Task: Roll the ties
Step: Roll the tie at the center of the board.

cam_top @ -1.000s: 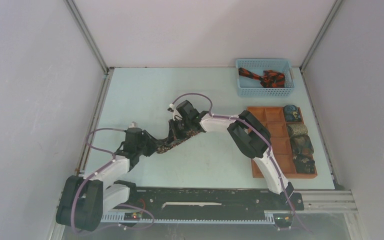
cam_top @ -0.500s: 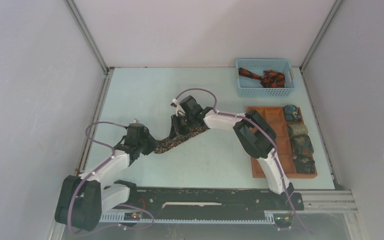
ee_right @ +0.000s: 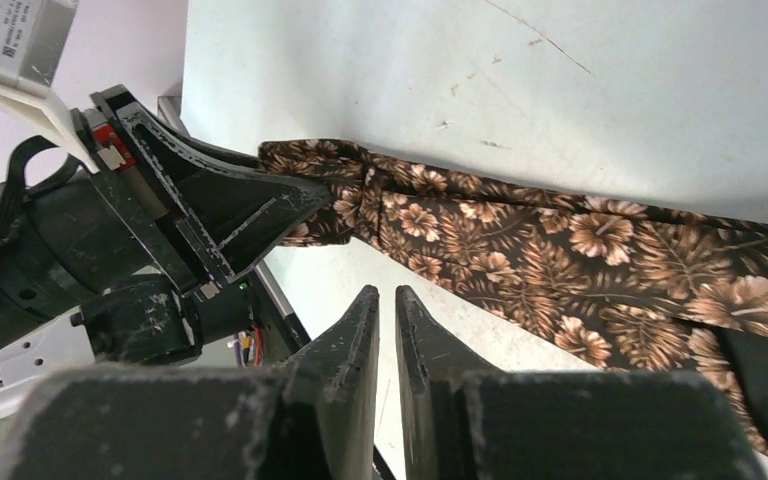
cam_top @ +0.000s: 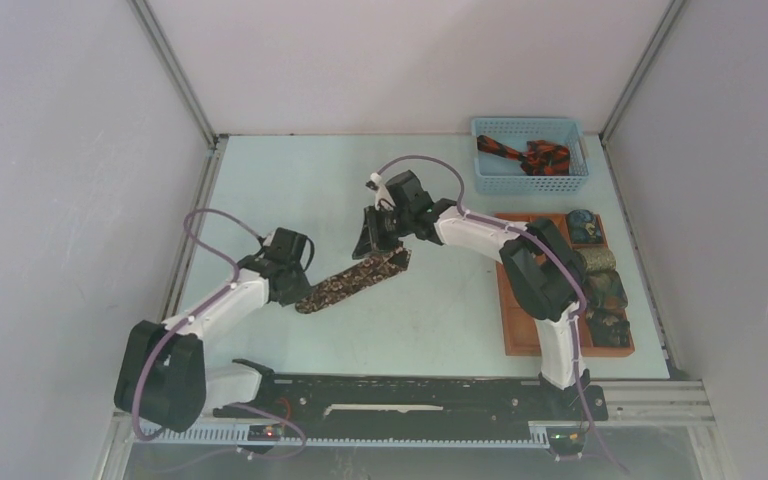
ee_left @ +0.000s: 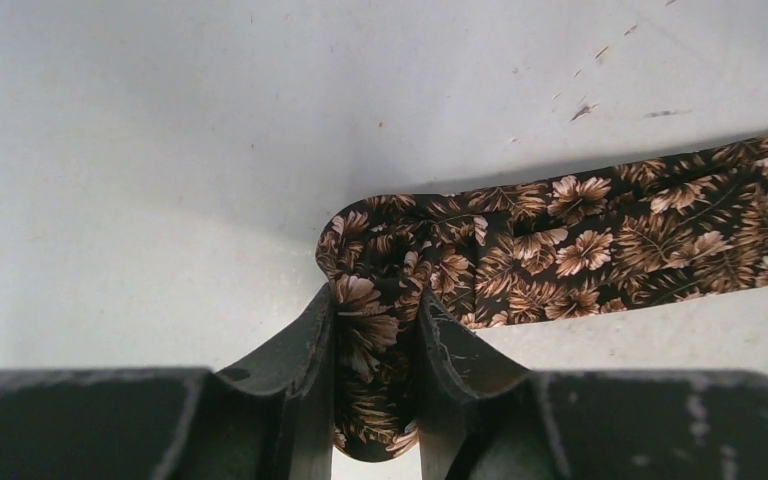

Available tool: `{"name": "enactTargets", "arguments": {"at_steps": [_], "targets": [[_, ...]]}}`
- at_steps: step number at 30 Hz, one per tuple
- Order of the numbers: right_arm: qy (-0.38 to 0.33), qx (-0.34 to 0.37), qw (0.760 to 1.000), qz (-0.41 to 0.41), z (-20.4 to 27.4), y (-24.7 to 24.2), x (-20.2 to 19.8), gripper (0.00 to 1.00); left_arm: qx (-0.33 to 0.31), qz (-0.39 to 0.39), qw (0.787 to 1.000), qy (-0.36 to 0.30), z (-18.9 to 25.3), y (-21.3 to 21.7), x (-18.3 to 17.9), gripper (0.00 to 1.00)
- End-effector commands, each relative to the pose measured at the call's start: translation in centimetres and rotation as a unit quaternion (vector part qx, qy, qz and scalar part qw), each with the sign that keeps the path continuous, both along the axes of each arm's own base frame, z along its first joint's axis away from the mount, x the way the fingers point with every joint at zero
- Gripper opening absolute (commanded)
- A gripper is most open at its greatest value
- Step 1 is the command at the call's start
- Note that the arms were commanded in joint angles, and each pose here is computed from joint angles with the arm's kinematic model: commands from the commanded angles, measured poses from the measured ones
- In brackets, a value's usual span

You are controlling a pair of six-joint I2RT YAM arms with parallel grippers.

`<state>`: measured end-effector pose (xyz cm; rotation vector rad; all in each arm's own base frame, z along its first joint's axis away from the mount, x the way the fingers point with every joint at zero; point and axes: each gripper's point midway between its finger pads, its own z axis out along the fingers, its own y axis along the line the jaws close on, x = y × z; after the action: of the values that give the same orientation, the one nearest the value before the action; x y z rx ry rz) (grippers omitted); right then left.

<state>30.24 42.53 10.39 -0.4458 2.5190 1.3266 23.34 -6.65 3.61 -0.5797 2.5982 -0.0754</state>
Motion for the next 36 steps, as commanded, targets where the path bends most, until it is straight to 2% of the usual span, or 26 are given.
{"name": "enactTargets", "arguments": {"at_steps": [1, 16, 25, 31, 36], "targets": [[-0.026, 0.021, 0.999, 0.001, 2.5, -0.5, 0.1, 0.15, 0.087, -0.023, 0.995, 0.039, 0.5, 1.5, -0.7, 0.25], [-0.026, 0.023, 0.999, -0.026, 3.3, -3.0, 1.1, 0.13, 0.257, -0.095, 0.952, 0.133, 0.3, 0.0, 0.1, 0.26], [-0.037, 0.018, 0.997, -0.059, 4.5, -6.1, 2.3, 0.13, 0.314, -0.118, 0.927, 0.169, -0.2, -1.6, 0.7, 0.28], [-0.044, 0.016, 0.996, -0.076, 5.0, -8.1, 2.2, 0.14, 0.328, -0.125, 0.919, 0.179, -0.5, -2.6, 0.7, 0.36], [-0.045, 0.010, 0.995, -0.084, 5.0, -9.1, 2.3, 0.14, 0.335, -0.124, 0.917, 0.175, -0.4, -2.8, 0.8, 0.47]]}}
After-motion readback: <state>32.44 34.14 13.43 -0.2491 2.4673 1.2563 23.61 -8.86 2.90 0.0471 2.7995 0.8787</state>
